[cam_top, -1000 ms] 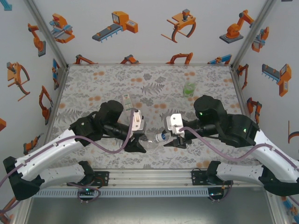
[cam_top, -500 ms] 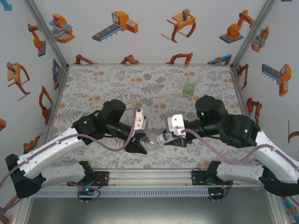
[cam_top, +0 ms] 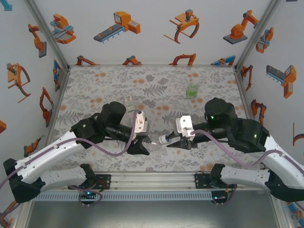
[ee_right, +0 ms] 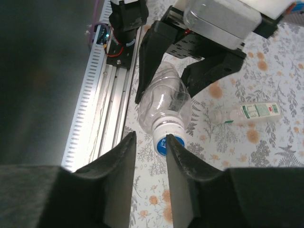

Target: Screw on the bottle caps

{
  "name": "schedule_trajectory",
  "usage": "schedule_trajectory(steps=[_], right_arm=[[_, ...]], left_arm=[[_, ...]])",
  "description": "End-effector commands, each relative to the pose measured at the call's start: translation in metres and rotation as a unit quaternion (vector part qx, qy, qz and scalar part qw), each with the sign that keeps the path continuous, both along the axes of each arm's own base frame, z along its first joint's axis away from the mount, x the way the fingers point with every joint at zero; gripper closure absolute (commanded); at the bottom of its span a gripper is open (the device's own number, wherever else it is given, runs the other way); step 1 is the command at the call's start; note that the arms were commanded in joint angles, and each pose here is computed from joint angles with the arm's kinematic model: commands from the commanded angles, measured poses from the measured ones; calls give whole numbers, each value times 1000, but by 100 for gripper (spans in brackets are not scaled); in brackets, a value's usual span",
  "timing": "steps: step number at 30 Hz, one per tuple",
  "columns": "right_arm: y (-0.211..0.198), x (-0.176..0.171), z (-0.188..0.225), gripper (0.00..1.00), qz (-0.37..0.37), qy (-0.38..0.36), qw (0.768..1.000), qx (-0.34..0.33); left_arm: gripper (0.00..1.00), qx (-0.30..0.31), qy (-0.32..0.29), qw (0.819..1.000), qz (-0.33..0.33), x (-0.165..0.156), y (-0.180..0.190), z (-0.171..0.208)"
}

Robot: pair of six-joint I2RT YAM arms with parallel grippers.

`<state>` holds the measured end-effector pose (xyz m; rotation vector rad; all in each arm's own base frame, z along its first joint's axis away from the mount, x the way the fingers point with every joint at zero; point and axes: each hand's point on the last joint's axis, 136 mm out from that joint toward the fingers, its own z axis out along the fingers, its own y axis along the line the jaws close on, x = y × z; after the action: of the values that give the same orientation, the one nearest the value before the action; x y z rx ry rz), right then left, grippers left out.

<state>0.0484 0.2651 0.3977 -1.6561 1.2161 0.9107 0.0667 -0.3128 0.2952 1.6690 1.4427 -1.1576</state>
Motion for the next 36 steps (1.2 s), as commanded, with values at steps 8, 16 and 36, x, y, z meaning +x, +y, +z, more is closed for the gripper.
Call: schedule_trajectory(steps=[8, 16, 36], right_arm=[[0, 0, 1, 46, 8, -10, 1000, -6], [6, 1, 3, 51, 12, -14, 1000, 6], [17, 50, -7, 100, -212, 276, 935, 62]], left_arm=[[100, -46, 7, 998, -44, -17, 0, 30], [100, -46, 15, 997, -53, -20, -2, 31], [100, -12, -22, 999, 37, 12, -4, 7]])
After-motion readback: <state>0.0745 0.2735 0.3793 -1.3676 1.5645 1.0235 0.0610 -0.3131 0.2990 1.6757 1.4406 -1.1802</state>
